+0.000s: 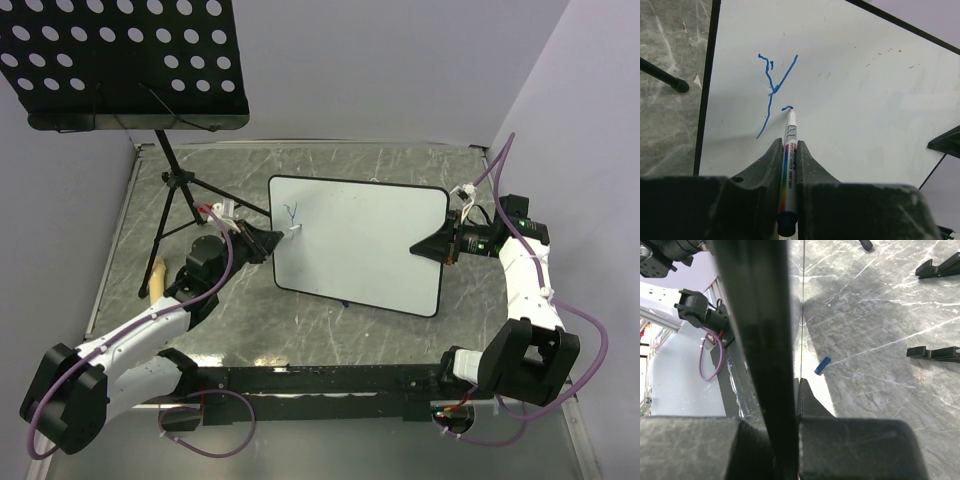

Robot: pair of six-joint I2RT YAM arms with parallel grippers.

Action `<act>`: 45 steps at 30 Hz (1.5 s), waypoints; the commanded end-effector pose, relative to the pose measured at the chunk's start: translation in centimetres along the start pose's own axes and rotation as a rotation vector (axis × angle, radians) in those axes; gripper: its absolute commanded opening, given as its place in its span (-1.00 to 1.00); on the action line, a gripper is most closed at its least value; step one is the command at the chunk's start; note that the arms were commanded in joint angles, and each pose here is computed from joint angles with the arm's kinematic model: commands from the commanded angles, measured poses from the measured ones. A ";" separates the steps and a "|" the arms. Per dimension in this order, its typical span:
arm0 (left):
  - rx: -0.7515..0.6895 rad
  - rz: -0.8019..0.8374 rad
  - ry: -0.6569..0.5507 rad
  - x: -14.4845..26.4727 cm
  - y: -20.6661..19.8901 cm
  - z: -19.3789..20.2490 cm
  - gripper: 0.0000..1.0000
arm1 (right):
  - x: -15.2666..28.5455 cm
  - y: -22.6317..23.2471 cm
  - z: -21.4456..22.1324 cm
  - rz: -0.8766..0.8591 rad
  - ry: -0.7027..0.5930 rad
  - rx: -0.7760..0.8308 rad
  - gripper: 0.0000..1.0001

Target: Write a sentence on the whiteboard

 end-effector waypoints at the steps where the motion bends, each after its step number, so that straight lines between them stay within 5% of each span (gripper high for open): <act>1: 0.002 0.045 0.006 -0.1 -0.9 -0.4 -0.98 | -0.2 1.9 -3.1 -0.173 -0.174 0.125 -1.00; 22: -0.016 -0.077 0.082 0.6 1.5 1.3 -0.98 | -0.2 2.0 -3.2 -0.173 -0.176 0.127 -1.00; 45: -0.041 -0.128 0.000 -0.1 1.2 -0.4 -0.98 | -0.2 2.0 -3.2 -0.173 -0.176 0.131 -1.00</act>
Point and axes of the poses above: each gripper's point midway between its finger pads, its own x axis back along the fingers, its own y axis along the line the jaws close on, z = x × y, the point moved 9 cm from there along x, back along the fingers, and after that the axes turned 5 degrees about x, right-handed, at the moved point
